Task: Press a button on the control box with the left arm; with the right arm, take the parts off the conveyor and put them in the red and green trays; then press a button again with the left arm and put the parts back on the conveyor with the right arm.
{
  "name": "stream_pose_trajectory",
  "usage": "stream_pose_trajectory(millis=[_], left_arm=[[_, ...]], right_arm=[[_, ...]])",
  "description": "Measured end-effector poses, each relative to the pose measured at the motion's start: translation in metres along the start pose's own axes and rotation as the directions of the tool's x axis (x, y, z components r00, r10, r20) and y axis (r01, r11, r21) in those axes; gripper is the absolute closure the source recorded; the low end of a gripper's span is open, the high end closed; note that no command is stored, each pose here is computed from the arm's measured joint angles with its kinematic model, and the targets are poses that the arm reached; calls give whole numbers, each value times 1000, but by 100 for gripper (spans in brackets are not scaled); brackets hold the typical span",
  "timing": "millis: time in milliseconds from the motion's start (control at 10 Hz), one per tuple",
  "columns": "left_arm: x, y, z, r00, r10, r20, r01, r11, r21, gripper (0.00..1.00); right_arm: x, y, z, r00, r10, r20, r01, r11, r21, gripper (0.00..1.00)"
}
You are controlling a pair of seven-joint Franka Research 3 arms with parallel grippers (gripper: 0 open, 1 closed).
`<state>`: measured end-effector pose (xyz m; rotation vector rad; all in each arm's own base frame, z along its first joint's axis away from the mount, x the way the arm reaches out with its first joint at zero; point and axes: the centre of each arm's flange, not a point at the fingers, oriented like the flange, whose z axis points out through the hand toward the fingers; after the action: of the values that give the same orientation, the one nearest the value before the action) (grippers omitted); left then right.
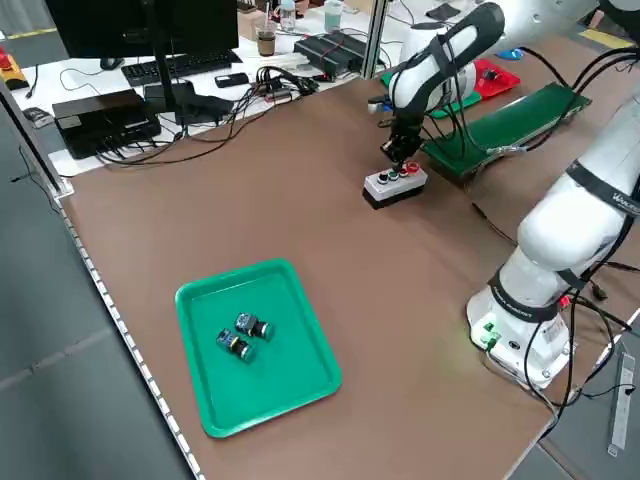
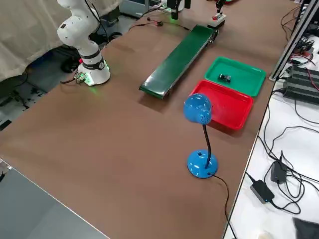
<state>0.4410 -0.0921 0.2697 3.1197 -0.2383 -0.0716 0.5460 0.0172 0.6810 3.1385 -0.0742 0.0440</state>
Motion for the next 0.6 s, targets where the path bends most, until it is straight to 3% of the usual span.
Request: stream_pose_trajectory(millis=[600], left_arm=[[5,0,15,1000,-1,-12,0,1000,-5,99]], right_arm=[[0,0,0,1000,0,1,0,1000,0,0]])
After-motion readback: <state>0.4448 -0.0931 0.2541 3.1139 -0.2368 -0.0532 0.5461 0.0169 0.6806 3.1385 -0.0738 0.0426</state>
